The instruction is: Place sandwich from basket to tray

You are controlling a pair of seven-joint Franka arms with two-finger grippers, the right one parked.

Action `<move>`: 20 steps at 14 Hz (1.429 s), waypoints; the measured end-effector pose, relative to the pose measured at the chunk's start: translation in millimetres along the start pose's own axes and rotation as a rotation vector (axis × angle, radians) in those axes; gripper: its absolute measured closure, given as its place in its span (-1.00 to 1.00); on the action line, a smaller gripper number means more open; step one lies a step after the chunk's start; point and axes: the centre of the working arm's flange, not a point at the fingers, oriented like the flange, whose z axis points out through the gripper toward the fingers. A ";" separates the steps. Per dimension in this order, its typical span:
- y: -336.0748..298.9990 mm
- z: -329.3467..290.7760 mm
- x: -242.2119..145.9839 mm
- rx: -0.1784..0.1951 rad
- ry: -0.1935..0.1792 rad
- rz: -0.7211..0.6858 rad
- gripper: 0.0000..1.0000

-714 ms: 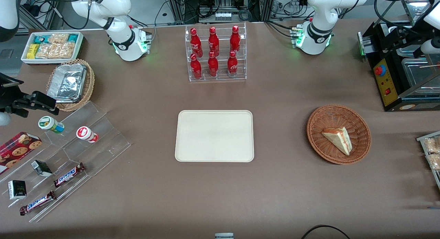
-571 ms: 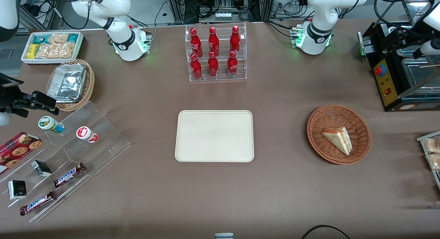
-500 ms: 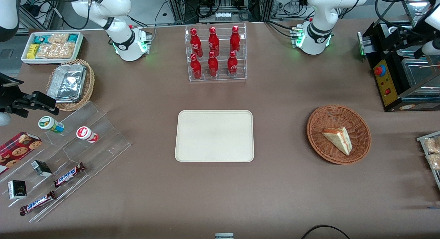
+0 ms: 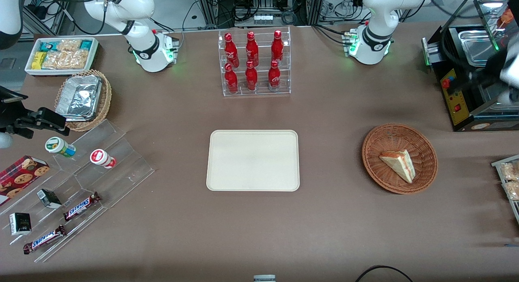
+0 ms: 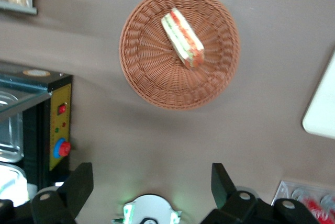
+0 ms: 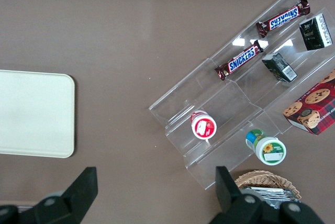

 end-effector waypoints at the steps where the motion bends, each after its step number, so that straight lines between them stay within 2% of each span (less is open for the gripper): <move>1: 0.0 20.2 17.2 0.002 -0.012 -0.062 -1.00; 4: 7.3 87.7 58.7 0.002 -0.011 -0.236 -1.00; 10: 31.5 197.2 113.2 -0.030 0.041 -0.574 -1.00; 12: 46.3 230.6 125.7 -0.036 0.047 -0.658 -1.00; 16: 60.4 273.4 132.6 -0.028 0.035 -0.713 -1.00; 20: 62.7 306.6 119.3 -0.019 0.024 -0.708 -1.00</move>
